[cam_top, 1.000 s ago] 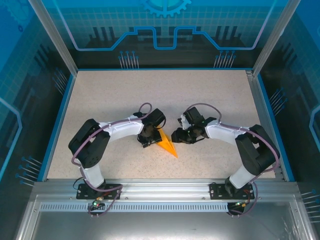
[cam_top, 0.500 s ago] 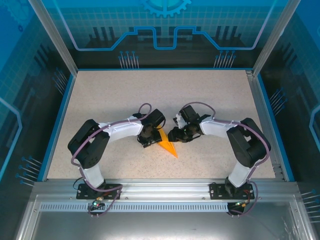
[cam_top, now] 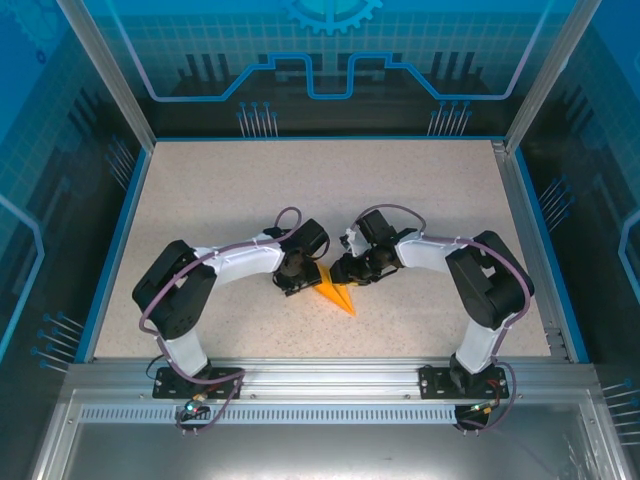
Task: Fold a paper plane with a square sheet of paper (pick it up from the middle)
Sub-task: Move a paper plane to the center of the table, then reset both arms
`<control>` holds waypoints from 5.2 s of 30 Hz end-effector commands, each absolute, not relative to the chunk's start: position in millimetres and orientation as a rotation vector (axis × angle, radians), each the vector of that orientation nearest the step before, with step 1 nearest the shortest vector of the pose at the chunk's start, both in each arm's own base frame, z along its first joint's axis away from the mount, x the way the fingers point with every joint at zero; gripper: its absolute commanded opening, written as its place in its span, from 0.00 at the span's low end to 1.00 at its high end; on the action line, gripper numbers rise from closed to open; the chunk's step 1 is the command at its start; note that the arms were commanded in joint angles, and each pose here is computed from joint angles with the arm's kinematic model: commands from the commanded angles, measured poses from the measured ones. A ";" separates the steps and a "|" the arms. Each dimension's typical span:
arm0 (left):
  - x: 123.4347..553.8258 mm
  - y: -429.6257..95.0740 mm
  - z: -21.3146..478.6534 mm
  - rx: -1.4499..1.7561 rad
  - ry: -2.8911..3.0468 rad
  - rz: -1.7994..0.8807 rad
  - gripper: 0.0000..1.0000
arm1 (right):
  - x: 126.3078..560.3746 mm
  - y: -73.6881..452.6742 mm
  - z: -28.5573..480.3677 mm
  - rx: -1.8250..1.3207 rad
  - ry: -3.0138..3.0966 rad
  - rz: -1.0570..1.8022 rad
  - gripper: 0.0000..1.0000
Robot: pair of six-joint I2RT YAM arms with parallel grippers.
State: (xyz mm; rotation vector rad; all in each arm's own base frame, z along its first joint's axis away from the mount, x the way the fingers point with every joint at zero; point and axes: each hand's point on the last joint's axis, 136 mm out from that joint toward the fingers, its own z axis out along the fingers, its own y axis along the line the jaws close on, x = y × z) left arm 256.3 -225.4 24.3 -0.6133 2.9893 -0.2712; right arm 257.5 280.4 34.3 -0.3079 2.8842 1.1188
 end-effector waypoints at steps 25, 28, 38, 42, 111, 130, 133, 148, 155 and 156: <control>249.3 -213.5 28.3 -0.626 2.956 -0.259 0.45 | 238.0 289.1 53.4 -0.462 2.809 1.240 0.59; 249.6 -212.2 28.4 -0.626 2.950 -0.253 0.45 | 233.6 292.4 67.9 -0.523 2.748 1.276 0.59; 248.6 -211.4 31.0 -0.637 2.930 -0.279 0.46 | 211.0 287.0 40.2 -0.641 2.841 1.115 0.56; 248.6 -210.7 31.0 -0.634 2.932 -0.276 0.46 | 218.8 292.1 41.6 -0.671 2.825 1.039 0.54; 237.2 -135.5 83.9 -0.817 2.635 -0.428 0.55 | 303.0 230.2 -23.2 -0.018 3.118 -0.057 0.20; 259.6 -107.2 125.6 -0.655 2.487 -0.257 0.69 | 329.5 229.2 138.0 -0.082 2.770 0.182 0.62; 263.2 -94.1 137.4 -0.633 2.415 -0.206 0.74 | 330.5 201.5 178.0 -0.040 2.626 0.128 0.66; 317.6 33.4 154.7 -0.587 2.115 0.427 0.99 | 352.8 -20.4 161.3 0.195 2.184 -0.399 0.87; 370.6 23.7 120.8 -0.363 2.096 0.398 0.99 | 384.6 -15.6 121.7 0.068 2.113 -0.265 0.87; 375.9 21.8 118.7 -0.339 2.066 0.392 0.99 | 388.4 -13.5 121.0 0.068 2.072 -0.241 0.87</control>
